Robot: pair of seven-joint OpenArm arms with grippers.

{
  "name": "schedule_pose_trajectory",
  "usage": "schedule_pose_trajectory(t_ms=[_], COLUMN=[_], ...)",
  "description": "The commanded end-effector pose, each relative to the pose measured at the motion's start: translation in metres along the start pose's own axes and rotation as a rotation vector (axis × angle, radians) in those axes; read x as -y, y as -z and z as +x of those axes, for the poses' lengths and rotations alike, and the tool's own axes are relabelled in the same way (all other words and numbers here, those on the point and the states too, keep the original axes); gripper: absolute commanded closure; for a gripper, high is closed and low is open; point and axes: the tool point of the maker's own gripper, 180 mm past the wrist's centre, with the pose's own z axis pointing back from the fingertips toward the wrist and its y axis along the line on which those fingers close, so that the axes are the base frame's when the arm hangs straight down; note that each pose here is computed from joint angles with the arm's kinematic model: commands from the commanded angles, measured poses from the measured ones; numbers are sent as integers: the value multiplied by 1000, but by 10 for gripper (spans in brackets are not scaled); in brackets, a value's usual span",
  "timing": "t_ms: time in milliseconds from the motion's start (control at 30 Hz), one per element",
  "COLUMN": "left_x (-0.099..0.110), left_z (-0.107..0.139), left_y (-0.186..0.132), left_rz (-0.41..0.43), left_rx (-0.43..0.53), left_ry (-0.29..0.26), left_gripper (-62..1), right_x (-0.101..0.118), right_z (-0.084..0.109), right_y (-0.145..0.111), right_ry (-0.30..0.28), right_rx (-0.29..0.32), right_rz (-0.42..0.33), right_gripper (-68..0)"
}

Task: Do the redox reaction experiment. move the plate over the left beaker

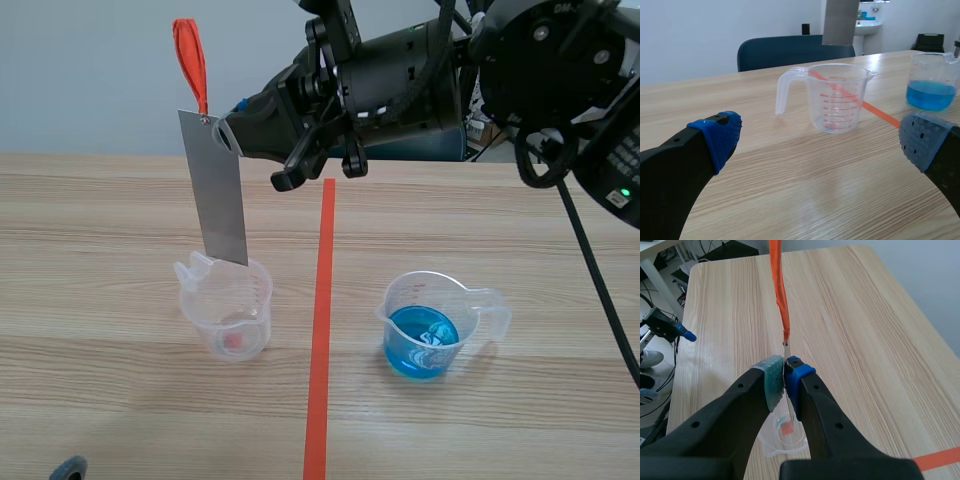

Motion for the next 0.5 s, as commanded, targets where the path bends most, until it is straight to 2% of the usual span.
schedule_pose_trajectory(t_ms=[0,167,467], left_x=[2,2,2], left_z=[13,13,13], left_y=[5,5,5], left_rz=[-28,-30,-30], left_rx=[62,62,62], left_ry=[13,15,16], left_gripper=[-623,-623,-623], right_x=[0,-9,-17], right_z=[20,28,30], right_y=[0,5,11], right_ry=[-21,-29,-50], right_rx=[48,56,52], right_rz=[11,59,91], right_gripper=[-6,-6,-6])
